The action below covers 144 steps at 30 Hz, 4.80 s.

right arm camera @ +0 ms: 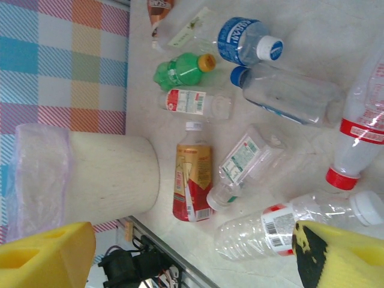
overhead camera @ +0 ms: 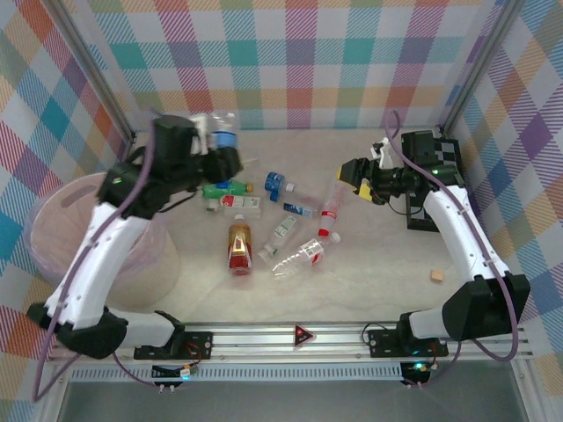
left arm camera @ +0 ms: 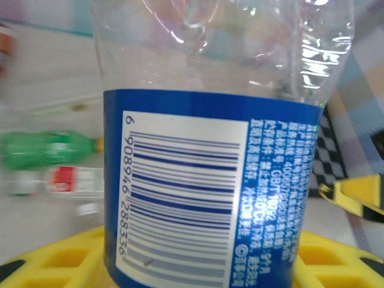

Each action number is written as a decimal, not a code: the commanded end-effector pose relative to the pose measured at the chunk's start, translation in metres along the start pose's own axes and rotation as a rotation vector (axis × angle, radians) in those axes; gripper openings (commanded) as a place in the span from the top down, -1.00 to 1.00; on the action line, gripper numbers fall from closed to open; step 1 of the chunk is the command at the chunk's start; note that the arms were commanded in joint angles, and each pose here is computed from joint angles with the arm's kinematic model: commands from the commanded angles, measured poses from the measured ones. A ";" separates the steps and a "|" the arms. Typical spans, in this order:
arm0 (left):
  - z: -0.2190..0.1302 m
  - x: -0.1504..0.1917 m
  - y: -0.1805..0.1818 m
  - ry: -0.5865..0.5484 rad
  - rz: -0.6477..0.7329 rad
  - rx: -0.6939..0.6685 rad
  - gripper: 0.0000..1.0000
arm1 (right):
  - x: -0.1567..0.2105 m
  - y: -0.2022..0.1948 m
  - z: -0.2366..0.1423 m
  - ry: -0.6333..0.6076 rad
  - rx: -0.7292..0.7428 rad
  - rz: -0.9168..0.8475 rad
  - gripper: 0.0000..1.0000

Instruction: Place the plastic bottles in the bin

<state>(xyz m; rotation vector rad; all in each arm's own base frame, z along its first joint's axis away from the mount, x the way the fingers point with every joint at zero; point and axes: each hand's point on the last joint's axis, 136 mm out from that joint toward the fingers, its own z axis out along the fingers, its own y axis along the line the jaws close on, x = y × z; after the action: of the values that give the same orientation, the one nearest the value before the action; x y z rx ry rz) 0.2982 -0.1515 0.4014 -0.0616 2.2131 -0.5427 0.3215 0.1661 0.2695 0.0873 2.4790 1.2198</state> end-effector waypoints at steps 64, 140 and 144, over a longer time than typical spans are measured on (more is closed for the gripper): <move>-0.046 0.115 0.265 0.091 -0.489 -0.572 -0.99 | 0.038 -0.144 0.093 0.130 0.468 0.120 -0.67; 0.121 0.086 -0.152 0.213 -0.055 0.494 -0.77 | 0.091 0.057 0.036 0.210 -0.529 -0.501 0.94; 0.132 0.092 -0.165 0.230 -0.075 0.530 -0.66 | 0.093 0.061 0.038 0.221 -0.539 -0.506 0.94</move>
<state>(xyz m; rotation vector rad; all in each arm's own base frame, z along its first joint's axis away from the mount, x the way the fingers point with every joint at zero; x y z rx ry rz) 0.3166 -0.3501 0.3138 0.1918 2.2812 -1.1098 0.2476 0.2472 0.2541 -0.7351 2.1253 1.5948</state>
